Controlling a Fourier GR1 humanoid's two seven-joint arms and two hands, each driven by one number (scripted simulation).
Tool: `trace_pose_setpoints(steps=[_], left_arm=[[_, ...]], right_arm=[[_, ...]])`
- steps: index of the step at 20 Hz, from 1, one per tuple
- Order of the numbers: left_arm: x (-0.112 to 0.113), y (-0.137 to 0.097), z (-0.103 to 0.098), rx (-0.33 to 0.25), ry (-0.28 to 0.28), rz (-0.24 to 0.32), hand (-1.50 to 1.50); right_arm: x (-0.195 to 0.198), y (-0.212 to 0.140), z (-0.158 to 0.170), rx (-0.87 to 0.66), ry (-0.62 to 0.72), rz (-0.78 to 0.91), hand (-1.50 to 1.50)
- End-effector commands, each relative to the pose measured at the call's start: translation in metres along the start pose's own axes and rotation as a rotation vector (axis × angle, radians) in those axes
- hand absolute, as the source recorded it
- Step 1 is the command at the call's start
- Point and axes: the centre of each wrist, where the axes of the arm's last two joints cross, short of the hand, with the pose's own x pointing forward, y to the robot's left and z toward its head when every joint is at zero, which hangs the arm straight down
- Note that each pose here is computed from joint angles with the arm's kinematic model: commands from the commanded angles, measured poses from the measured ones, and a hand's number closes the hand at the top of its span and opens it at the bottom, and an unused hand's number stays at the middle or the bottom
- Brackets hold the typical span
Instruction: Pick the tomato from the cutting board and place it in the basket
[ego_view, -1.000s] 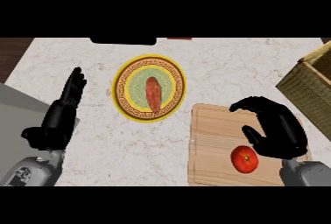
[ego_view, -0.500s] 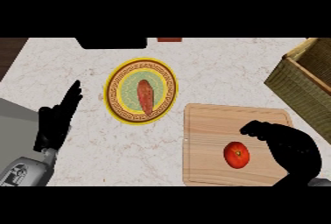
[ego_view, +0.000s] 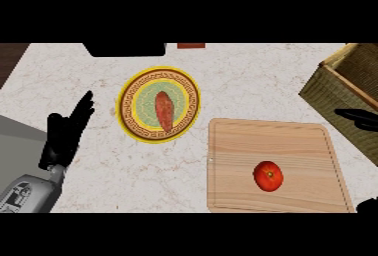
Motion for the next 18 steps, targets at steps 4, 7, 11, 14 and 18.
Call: trace_pose_setpoints(steps=[4,7,11,14,18], left_arm=[[0.010,-0.001,-0.013,0.000,-0.006,-0.021,0.00],[0.000,0.000,-0.009,-0.014,0.020,-0.006,0.00],[-0.001,-0.001,-0.012,-0.001,0.009,-0.013,0.00],[0.012,-0.001,-0.006,0.006,0.007,-0.002,0.00],[-0.004,-0.006,-0.012,-0.006,-0.005,-0.004,0.00]], right_arm=[[0.030,-0.054,0.010,0.399,0.154,0.097,-1.50],[0.019,-0.051,0.015,0.428,0.136,0.063,-1.50],[0.023,-0.030,0.019,0.454,0.137,0.058,-1.50],[0.006,-0.030,0.030,0.422,0.178,0.072,-1.50],[-0.006,-0.024,0.021,0.372,0.171,0.080,-1.50]])
